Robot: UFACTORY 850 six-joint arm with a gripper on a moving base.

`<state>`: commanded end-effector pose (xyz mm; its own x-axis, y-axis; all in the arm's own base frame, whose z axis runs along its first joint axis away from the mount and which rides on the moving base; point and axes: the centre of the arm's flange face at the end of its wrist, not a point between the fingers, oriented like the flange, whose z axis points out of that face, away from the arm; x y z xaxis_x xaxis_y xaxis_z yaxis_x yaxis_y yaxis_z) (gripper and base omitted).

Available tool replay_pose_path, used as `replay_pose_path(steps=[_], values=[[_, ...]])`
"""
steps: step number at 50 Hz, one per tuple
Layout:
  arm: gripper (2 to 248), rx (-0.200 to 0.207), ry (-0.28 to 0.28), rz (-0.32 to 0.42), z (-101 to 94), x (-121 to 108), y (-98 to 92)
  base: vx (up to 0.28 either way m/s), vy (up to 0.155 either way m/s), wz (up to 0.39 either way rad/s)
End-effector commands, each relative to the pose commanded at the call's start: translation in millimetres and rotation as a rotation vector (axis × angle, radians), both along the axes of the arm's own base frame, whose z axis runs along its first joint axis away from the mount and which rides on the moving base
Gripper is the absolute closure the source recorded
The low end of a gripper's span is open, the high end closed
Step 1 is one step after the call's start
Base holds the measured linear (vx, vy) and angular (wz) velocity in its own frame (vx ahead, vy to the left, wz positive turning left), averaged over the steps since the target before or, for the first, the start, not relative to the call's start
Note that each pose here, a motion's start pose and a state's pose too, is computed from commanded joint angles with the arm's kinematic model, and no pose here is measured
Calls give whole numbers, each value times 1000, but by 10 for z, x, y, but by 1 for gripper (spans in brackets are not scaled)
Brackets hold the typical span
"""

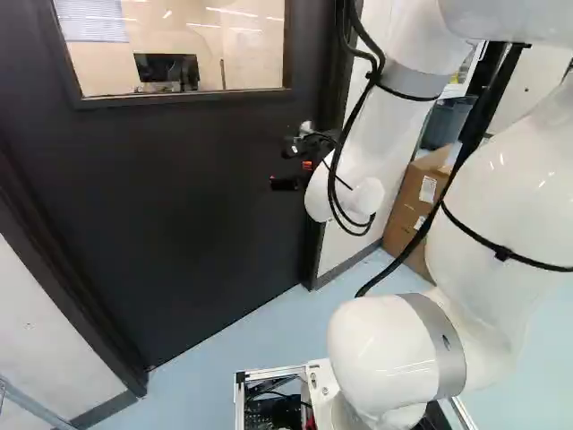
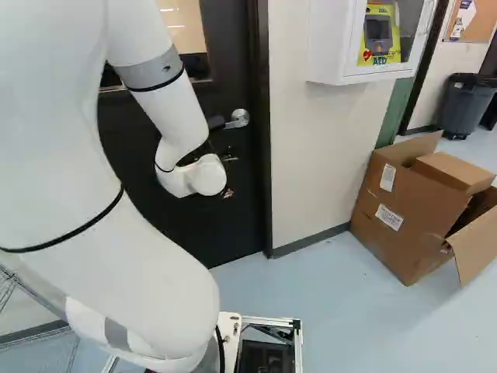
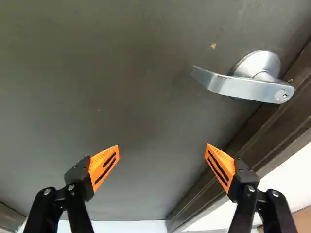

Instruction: Open the door and move inside

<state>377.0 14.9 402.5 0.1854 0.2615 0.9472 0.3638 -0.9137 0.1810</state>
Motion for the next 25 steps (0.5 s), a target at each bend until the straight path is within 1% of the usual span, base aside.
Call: replay_pose_path(steps=[25], values=[[3, -3, -66, 0, 250, -31, 1, 0, 0, 0]])
